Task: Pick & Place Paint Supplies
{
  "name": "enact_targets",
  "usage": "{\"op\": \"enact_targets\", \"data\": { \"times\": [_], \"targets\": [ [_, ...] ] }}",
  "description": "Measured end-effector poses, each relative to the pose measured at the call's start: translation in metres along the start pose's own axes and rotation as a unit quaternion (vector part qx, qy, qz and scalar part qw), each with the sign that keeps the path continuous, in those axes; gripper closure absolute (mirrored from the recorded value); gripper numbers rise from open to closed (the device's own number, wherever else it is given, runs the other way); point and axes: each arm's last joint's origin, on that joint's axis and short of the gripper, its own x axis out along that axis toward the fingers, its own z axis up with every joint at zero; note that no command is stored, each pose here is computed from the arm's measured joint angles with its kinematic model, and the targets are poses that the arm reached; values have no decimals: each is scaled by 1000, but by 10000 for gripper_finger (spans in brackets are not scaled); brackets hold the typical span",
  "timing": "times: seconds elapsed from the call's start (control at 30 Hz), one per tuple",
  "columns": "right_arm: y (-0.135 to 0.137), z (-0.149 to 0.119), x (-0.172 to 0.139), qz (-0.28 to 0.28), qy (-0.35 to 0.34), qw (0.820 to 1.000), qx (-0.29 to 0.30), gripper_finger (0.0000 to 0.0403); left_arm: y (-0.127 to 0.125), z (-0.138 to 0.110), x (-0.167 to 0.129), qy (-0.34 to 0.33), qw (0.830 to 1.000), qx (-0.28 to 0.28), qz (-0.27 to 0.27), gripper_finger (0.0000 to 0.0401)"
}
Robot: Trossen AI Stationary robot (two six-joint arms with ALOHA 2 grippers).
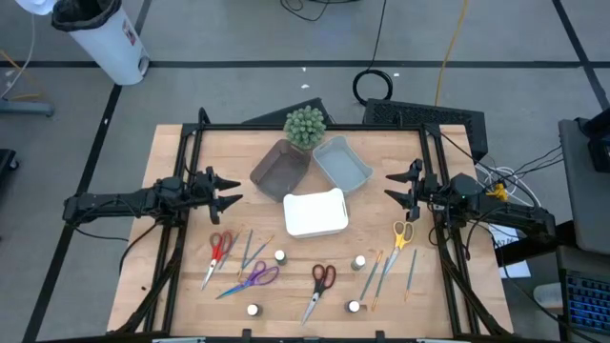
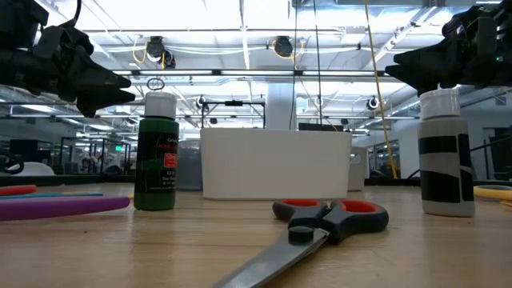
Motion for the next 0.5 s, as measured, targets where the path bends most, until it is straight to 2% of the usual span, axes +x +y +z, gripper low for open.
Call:
{"op": "enact_targets", "data": {
  "times": [0.3, 0.4, 0.5],
  "targets": [
    [0, 0, 0, 0, 0, 1000, 0, 197, -1, 4, 0, -21, 1000, -3, 0, 183],
    [0, 0, 0, 0, 0, 1000, 0, 196, -1, 7, 0, -37, 998, -41, -5, 183],
    [0, 0, 0, 0, 0, 1000, 0, 196, -1, 7, 0, -37, 993, -111, -4, 183]
  ]
}}
